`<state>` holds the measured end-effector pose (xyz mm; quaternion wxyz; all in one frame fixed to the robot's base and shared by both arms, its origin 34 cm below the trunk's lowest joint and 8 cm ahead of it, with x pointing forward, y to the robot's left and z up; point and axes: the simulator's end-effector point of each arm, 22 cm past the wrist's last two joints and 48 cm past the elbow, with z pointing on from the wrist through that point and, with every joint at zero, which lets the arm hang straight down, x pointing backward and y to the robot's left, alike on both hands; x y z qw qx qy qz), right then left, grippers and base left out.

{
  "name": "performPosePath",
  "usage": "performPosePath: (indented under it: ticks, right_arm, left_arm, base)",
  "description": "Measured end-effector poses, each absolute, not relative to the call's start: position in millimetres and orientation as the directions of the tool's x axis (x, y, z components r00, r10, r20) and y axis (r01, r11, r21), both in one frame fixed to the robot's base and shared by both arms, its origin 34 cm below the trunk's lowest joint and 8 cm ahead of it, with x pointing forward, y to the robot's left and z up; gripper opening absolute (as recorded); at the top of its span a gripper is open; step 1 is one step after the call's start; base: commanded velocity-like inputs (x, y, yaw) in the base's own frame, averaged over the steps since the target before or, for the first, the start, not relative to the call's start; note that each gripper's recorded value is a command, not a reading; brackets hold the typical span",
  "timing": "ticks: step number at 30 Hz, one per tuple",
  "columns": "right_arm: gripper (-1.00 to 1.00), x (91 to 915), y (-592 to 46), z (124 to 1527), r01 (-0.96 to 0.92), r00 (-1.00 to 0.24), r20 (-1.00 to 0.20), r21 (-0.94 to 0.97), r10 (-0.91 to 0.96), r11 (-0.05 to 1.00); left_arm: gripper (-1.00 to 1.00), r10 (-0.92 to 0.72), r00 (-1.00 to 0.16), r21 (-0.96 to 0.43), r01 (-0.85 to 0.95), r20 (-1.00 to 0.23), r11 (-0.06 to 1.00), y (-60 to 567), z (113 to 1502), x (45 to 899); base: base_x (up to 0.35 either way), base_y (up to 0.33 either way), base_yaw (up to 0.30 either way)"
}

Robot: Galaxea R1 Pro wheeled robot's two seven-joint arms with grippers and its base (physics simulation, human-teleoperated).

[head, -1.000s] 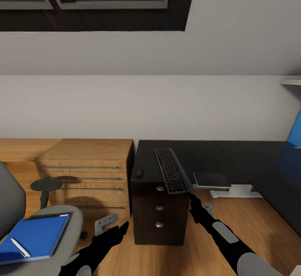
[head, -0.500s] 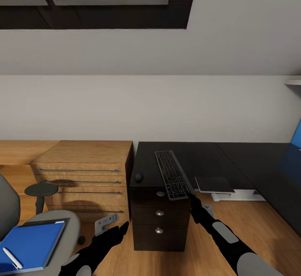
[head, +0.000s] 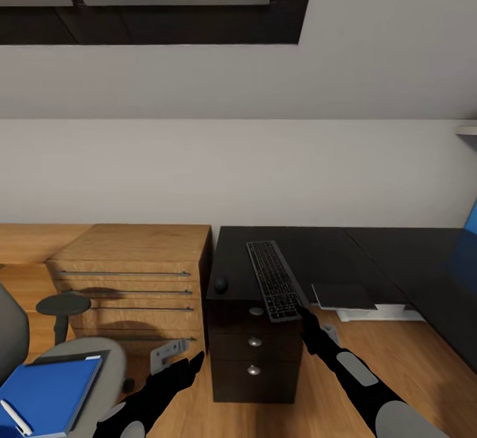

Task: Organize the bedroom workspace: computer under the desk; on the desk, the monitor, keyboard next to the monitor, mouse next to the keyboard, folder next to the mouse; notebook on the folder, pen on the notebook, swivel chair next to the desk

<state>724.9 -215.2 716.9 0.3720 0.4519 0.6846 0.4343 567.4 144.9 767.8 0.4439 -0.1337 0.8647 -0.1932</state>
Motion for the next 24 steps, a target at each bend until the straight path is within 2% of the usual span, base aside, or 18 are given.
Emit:
performPosePath:
  ticks: [12, 13, 24]
  right_arm:
    - [1.00, 725.1, -215.2, 716.8, 0.295, -0.315, -0.117, 0.931, 0.942, 0.214]
    - [-1.00, 725.1, -215.2, 716.8, 0.295, -0.315, -0.117, 0.931, 0.942, 0.214]
    - [-1.00, 725.9, -213.3, 719.3, 0.286, -0.318, -0.119, 0.934, 0.941, 0.215]
  left_arm:
    - [1.00, -0.403, -0.571, -0.453, -0.060, -0.716, 0.890, 145.1, 767.5, 567.5]
    - [1.00, -0.403, -0.571, -0.453, -0.060, -0.716, 0.890, 145.2, 767.5, 567.5]
    - [1.00, -0.403, -0.572, -0.453, -0.060, -0.715, 0.889, 144.9, 767.0, 567.3]
  base:
    - [0.044, 0.026, 0.000]
    - [0.002, 0.001, 0.000]
    - [0.000, 0.000, 0.000]
